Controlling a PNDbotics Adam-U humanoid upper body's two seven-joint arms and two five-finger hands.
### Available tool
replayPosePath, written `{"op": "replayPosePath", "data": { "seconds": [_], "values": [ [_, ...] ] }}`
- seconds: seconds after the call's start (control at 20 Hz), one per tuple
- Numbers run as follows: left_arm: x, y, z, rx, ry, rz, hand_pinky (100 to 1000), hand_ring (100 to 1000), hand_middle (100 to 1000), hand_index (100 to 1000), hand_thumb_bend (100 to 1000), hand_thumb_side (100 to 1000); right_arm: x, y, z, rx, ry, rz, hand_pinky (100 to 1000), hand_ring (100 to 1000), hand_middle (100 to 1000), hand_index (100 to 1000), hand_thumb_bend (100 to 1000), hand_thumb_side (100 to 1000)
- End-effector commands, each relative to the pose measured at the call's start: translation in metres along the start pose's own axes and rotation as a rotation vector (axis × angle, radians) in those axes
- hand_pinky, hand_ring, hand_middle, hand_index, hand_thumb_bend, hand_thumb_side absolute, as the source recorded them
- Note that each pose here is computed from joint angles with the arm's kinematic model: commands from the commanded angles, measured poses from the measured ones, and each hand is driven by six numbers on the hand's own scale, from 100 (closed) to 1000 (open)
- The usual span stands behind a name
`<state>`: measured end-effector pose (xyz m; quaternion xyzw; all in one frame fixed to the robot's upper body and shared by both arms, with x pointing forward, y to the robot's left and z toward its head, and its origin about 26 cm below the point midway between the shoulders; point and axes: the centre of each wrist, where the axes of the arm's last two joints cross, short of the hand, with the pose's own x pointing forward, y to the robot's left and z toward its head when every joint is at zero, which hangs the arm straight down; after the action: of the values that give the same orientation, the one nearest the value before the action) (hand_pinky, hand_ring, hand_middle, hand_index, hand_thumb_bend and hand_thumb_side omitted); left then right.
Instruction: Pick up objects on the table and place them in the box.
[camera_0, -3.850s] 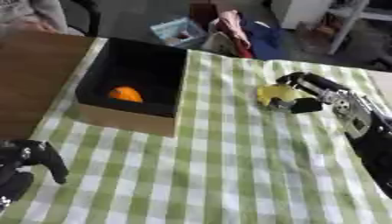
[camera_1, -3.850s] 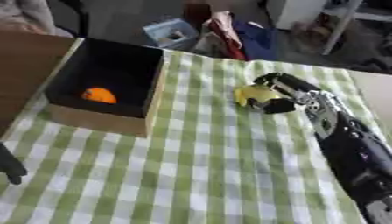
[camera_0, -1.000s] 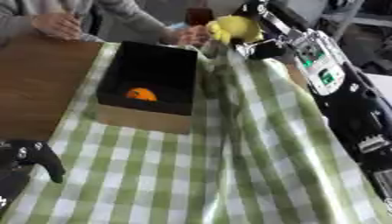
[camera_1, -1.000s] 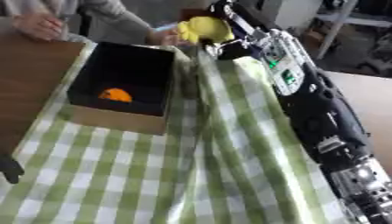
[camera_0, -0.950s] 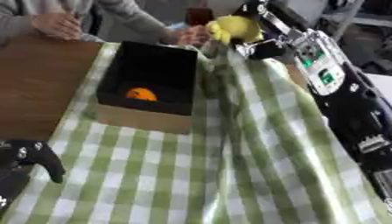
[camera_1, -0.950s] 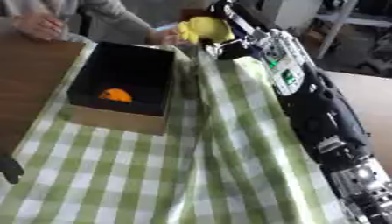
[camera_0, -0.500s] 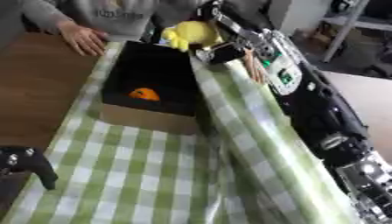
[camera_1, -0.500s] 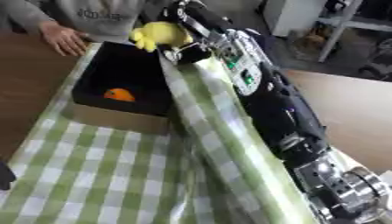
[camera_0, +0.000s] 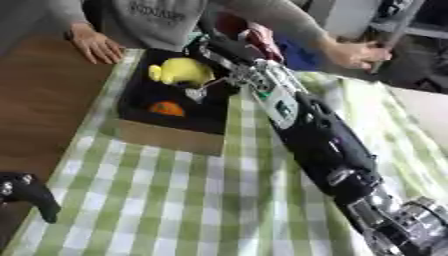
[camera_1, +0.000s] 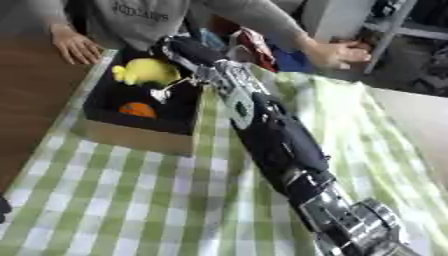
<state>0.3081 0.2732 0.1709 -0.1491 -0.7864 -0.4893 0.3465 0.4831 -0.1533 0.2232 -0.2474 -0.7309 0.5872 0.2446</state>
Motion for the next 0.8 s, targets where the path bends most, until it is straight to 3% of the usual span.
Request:
{"op": "replayPosePath", "data": {
  "seconds": [0.05,0.4,0.8],
  "values": [
    [0.005,0.005,-0.002,-0.014,-0.008,-0.021,642,552,565,705,100,762,0.000,-0.005,-0.003,0.025,-0.008,0.046,777,751,749,853,119,532],
    [0.005,0.005,-0.002,-0.014,-0.006,-0.019,642,552,566,705,100,762,-0.002,-0.005,-0.001,0.081,0.002,0.070,826,840,904,954,305,707],
    [0.004,0.005,0.000,-0.009,-0.003,-0.019,642,552,566,704,100,759,-0.005,-0.020,0.003,0.064,0.023,0.088,834,855,934,971,342,697]
  ]
}}
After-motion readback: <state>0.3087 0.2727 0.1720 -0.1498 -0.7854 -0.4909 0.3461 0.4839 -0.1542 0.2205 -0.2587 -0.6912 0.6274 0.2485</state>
